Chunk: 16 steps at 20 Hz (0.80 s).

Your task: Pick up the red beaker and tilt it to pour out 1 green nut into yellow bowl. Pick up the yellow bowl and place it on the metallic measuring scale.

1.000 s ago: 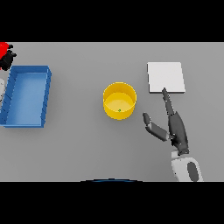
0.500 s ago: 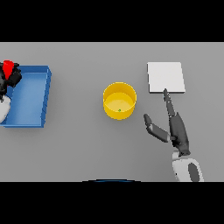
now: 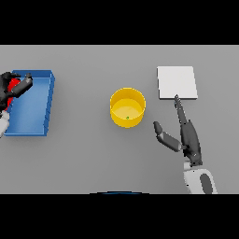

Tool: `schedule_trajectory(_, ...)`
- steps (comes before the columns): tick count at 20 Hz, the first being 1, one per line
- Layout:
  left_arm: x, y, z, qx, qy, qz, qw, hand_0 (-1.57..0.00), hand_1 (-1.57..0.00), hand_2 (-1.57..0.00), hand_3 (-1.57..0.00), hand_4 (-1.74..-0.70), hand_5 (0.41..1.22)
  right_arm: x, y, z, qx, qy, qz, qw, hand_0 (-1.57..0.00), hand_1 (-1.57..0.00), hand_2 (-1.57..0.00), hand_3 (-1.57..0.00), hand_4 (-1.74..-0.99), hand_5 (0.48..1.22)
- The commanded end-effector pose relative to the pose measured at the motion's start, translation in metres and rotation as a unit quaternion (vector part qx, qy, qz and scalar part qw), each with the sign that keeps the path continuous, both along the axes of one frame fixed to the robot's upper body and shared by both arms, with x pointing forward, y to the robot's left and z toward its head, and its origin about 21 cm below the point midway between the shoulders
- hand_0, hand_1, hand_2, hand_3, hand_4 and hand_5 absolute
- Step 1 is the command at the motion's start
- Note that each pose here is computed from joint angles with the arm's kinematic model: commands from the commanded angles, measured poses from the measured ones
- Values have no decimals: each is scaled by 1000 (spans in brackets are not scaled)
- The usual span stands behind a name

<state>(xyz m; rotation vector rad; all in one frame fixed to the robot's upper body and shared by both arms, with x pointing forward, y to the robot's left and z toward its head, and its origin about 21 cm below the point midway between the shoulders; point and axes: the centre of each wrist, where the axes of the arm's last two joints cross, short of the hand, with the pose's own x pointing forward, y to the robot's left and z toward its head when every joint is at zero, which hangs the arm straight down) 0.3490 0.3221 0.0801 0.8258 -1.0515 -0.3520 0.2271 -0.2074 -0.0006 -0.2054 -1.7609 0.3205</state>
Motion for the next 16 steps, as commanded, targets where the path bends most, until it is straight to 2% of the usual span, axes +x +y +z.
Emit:
schedule_trajectory(1,2,1,0,11,5,-10,1000,-494,-407,-417,-393,-857,657,0,-1,0,-2,-3,1,1000,1,1,1,1,-1009,639)
schedule_trajectory(2,1,1,-4,12,15,-12,1000,-395,-325,-334,-314,-836,657,1,-1,1,-4,-5,2,1000,1,1,1,1,-1011,639)
schedule_trajectory(5,5,6,-10,17,17,-19,1000,-202,-166,-170,-160,-802,652,0,0,2,-8,-7,4,1000,1,1,1,1,-1015,642)
schedule_trajectory(8,4,5,-9,20,-2,-25,999,-103,-85,-87,-82,-782,651,2,-2,5,-35,13,4,999,1,1,1,1,-1020,640)
schedule_trajectory(9,6,3,-9,23,-12,-30,999,-82,-67,-69,-65,-773,655,6,-1,10,-45,8,33,998,1,1,1,1,-1014,666)
schedule_trajectory(10,5,2,-7,24,-16,-33,999,-65,-54,-55,-52,-763,657,12,-4,15,-68,10,58,996,1,1,1,1,-1005,669)
schedule_trajectory(13,4,-1,-8,18,-19,-38,999,-33,-27,-28,-26,-746,662,37,-9,34,-197,12,118,973,1,1,1,1,-1071,678)
schedule_trajectory(16,6,-1,-10,20,-23,-43,999,-16,-13,-14,-13,-737,673,55,0,47,-304,-1,179,936,1,1,1,1,-1151,672)
